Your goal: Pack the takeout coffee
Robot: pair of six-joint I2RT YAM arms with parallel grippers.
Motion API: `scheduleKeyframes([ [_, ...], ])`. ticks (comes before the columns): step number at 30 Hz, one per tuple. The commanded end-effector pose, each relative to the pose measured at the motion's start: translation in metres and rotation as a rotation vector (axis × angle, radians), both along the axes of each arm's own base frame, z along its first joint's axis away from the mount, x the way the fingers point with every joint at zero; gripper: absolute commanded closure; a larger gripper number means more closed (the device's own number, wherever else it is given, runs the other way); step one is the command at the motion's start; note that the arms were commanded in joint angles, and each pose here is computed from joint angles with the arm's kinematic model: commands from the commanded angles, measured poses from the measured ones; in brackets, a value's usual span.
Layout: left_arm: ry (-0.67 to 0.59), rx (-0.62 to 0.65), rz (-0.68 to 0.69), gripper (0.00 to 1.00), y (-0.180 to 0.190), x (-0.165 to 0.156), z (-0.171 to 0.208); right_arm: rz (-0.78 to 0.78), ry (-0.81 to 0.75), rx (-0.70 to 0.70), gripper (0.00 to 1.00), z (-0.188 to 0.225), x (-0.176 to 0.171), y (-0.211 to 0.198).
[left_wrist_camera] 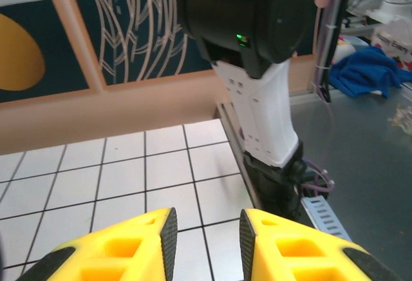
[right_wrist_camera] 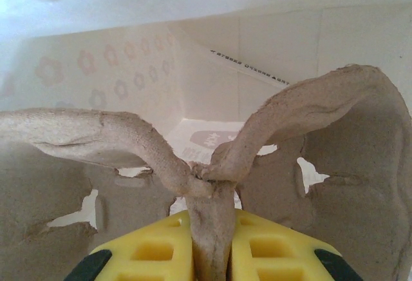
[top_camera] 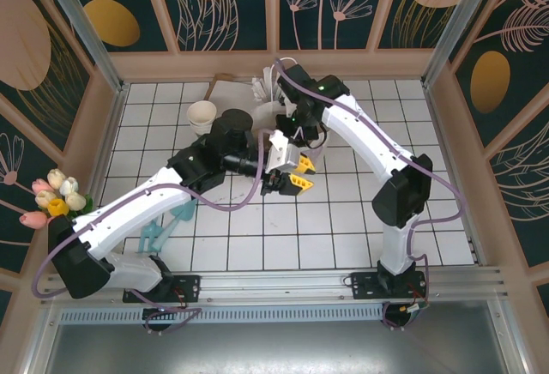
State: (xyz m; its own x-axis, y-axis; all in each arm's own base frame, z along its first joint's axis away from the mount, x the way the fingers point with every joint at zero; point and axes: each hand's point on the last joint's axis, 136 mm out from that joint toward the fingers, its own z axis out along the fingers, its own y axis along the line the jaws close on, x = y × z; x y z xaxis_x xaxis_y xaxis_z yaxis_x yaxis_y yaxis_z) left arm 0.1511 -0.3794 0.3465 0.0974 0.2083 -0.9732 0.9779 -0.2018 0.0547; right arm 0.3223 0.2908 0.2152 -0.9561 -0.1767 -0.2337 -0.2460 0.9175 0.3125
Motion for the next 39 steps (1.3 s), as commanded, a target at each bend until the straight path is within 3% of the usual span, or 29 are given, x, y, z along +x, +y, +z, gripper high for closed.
scheduleKeyframes([
  [1,-0.025,0.020,-0.116,0.67,0.008,-0.021,0.002,-0.019,0.059,0.005,0.84,0.002,-0.011,0.002],
  [5,-0.141,0.026,-0.134,0.67,0.026,-0.033,0.003,-0.030,0.066,-0.004,0.84,0.001,-0.012,-0.001],
  [6,-0.177,0.041,-0.077,0.62,0.029,-0.026,0.002,-0.032,0.060,-0.003,0.84,0.003,-0.012,-0.001],
  [8,-0.217,0.043,0.131,0.30,0.032,0.003,0.006,-0.037,0.044,0.008,0.84,0.006,-0.011,0.000],
  [9,-0.228,0.029,0.249,0.22,0.036,0.019,0.009,-0.036,0.041,0.016,0.84,0.007,-0.012,0.001],
  [17,-0.261,0.031,0.684,0.07,0.068,0.081,0.011,-0.028,0.019,0.019,0.84,0.005,-0.012,0.000],
  [20,-0.232,0.070,0.642,0.11,0.049,0.090,0.004,-0.021,0.017,0.020,0.84,0.005,-0.012,0.001],
  [22,-0.213,0.065,0.564,0.21,0.032,0.087,0.004,-0.021,0.013,0.020,0.84,0.004,-0.011,0.002],
  [25,-0.217,0.042,0.403,0.74,0.015,0.068,0.008,-0.024,0.017,0.020,0.84,0.002,-0.010,0.003],
  [27,-0.225,0.022,0.252,0.86,0.012,0.042,0.006,-0.033,0.021,0.017,0.84,0.001,-0.010,0.002],
  [30,-0.211,0.053,-0.002,0.85,0.017,-0.002,-0.013,-0.051,0.026,0.004,0.84,-0.002,-0.009,0.000],
  [35,-0.203,0.189,-0.065,0.78,0.020,-0.005,-0.038,-0.059,0.031,0.034,0.84,0.002,-0.006,0.007],
  [39,-0.212,0.193,-0.138,0.72,0.018,-0.014,-0.039,-0.066,0.031,0.044,0.85,0.004,-0.002,0.012],
])
